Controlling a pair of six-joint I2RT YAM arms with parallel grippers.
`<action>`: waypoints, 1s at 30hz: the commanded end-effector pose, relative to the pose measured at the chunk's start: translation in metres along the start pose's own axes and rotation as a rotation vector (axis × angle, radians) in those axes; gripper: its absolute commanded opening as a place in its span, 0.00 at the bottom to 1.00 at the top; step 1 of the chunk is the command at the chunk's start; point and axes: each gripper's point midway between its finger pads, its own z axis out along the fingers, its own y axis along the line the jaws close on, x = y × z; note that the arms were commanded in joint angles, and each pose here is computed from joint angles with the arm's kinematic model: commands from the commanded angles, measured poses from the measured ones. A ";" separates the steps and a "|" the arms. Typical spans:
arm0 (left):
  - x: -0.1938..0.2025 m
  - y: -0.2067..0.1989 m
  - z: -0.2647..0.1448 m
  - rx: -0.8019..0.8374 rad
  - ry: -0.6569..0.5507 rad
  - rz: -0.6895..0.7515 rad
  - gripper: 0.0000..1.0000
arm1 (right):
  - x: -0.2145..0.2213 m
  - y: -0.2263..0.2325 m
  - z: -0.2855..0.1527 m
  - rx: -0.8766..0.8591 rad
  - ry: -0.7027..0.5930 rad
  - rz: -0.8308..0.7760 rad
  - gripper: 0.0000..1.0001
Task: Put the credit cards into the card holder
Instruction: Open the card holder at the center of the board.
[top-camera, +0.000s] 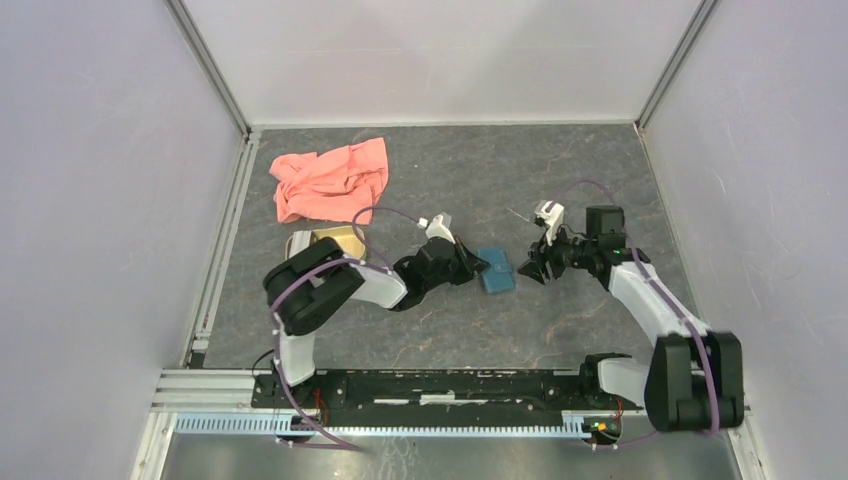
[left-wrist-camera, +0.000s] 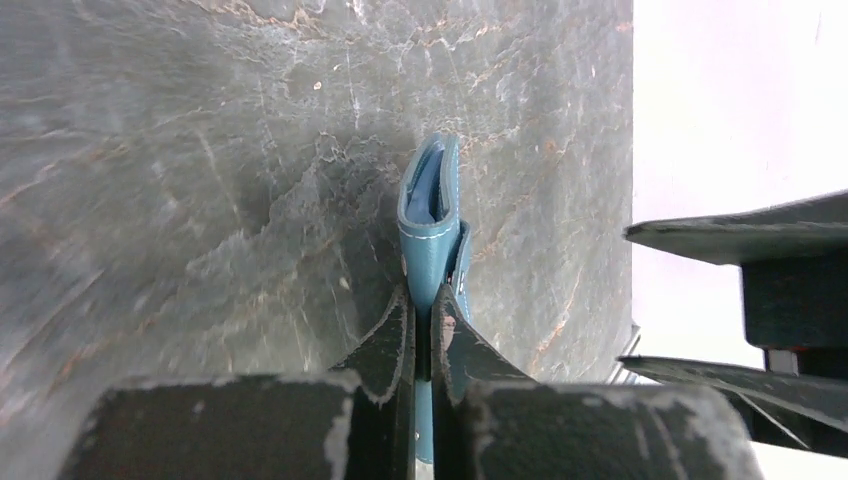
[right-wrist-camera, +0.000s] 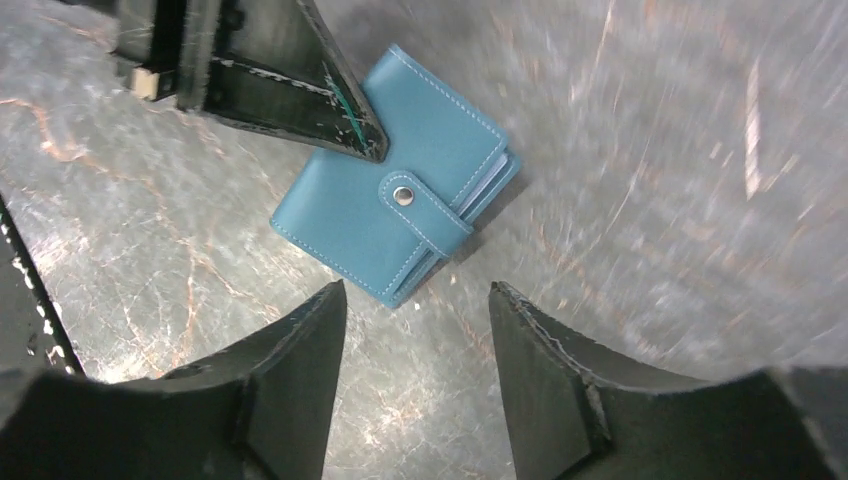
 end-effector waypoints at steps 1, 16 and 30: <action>-0.030 -0.029 -0.036 -0.040 -0.171 0.083 0.02 | -0.038 0.036 -0.017 -0.120 -0.202 -0.235 0.63; -0.003 -0.046 -0.056 -0.194 -0.195 0.027 0.02 | -0.028 0.057 0.016 -0.220 -0.127 -0.109 0.63; 0.008 -0.069 -0.055 -0.120 -0.164 0.048 0.02 | -0.014 0.053 0.034 -0.201 -0.038 -0.061 0.64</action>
